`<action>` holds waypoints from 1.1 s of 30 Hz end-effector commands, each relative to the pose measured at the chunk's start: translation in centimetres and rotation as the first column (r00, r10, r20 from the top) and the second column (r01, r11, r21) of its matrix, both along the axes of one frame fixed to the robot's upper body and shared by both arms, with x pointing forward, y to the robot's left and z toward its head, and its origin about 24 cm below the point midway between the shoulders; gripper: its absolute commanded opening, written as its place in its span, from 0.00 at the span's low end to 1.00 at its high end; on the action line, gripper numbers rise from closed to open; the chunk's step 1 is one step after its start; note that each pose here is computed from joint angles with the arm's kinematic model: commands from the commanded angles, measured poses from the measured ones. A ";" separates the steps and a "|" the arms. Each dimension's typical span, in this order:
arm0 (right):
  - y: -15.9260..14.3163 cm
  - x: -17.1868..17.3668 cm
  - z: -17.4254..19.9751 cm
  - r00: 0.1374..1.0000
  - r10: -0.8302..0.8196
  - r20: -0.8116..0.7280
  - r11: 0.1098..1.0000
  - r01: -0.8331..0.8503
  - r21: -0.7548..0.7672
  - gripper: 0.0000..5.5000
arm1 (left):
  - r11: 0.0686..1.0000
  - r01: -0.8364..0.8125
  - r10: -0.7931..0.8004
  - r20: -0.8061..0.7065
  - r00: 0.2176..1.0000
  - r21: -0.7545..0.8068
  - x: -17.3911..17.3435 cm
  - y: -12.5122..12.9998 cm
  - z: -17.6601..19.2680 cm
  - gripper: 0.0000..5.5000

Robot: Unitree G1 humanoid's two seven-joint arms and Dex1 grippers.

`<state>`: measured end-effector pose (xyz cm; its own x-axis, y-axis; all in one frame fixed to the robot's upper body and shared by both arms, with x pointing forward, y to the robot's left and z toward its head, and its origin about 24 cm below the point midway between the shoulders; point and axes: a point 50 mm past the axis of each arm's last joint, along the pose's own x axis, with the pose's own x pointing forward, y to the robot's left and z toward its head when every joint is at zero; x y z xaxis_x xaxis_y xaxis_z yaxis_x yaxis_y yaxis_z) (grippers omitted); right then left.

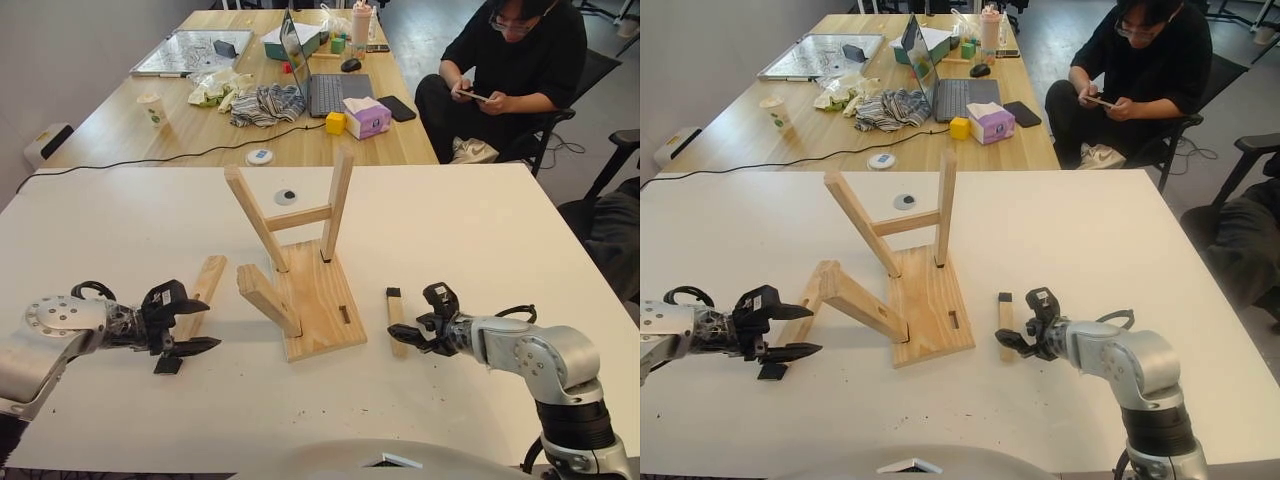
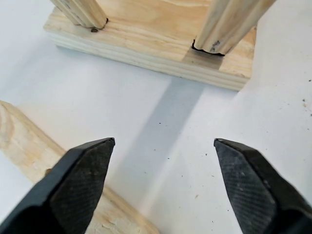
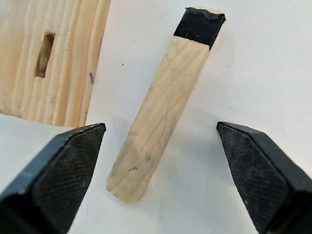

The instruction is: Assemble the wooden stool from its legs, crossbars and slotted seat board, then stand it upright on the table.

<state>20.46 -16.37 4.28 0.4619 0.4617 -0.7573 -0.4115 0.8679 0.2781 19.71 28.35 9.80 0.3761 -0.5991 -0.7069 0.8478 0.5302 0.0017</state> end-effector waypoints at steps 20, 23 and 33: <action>-2.0 -0.7 -4.5 0.946 0.321 0.052 0.868 -0.272 -0.417 0.29 | 0.810 -0.487 0.577 0.588 0.567 -0.326 6.8 4.8 14.2 0.69; -2.8 -0.2 -4.5 0.928 0.369 0.060 0.836 -0.303 -0.457 0.24 | 0.751 -0.490 0.657 0.568 0.495 -0.442 7.2 3.8 15.8 0.69; -1.3 9.9 16.9 0.233 -0.241 0.942 0.966 -0.035 0.256 0.24 | 0.604 -0.071 0.514 0.320 0.796 -0.794 5.6 -7.4 15.8 0.69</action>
